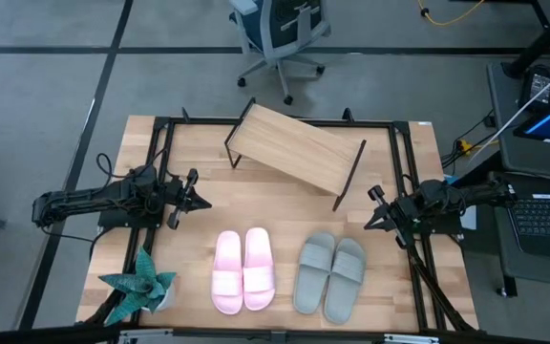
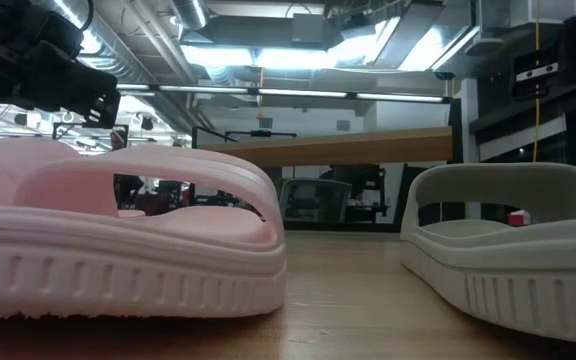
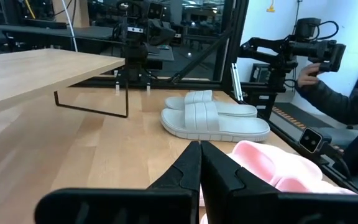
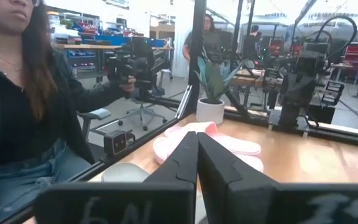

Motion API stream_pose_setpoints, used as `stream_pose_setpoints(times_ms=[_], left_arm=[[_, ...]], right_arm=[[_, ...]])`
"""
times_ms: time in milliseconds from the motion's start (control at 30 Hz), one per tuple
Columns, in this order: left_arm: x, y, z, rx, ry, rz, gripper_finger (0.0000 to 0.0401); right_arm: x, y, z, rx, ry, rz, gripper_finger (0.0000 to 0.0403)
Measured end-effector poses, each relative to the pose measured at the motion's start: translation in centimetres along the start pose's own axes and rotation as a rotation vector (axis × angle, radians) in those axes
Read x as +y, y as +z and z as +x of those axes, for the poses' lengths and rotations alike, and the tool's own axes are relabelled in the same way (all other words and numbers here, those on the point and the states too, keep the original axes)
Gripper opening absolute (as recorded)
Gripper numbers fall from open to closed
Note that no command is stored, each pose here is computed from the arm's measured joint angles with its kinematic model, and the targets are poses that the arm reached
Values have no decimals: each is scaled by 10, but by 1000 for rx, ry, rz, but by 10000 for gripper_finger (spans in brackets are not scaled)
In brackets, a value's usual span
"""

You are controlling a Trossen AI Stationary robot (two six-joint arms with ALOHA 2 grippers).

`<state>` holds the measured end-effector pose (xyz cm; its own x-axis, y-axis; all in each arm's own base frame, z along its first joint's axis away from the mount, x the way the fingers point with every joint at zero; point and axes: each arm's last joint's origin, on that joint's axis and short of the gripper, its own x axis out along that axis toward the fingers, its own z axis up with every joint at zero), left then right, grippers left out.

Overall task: Pick and place slides into the shelf
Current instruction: Put the left pink slide on the shelf

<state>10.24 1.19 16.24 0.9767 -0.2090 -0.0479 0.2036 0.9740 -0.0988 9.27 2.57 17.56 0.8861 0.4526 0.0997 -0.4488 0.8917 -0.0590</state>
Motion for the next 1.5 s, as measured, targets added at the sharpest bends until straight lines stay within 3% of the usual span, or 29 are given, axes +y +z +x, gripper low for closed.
stream_pose_setpoints(times_ms=[367,567,800,967,1333,1500], left_arm=[[1,0,0,-1,19,-1,0],[0,1,0,-13,18,4,0],[-2,17,-1,-151,-25,-23,0],[-6,29,-4,-185,-100,-49,0],[-5,22,0,-108,-48,-69,0],[-11,22,3,-103,-107,-68,0]], right_arm=[[0,1,0,-10,-3,-2,11],[0,9,0,-86,-6,-24,11],[0,15,-1,-124,-6,-20,6],[-2,24,2,-73,-15,36,4],[-9,32,25,134,-12,90,2],[-8,43,39,61,68,34,2]])
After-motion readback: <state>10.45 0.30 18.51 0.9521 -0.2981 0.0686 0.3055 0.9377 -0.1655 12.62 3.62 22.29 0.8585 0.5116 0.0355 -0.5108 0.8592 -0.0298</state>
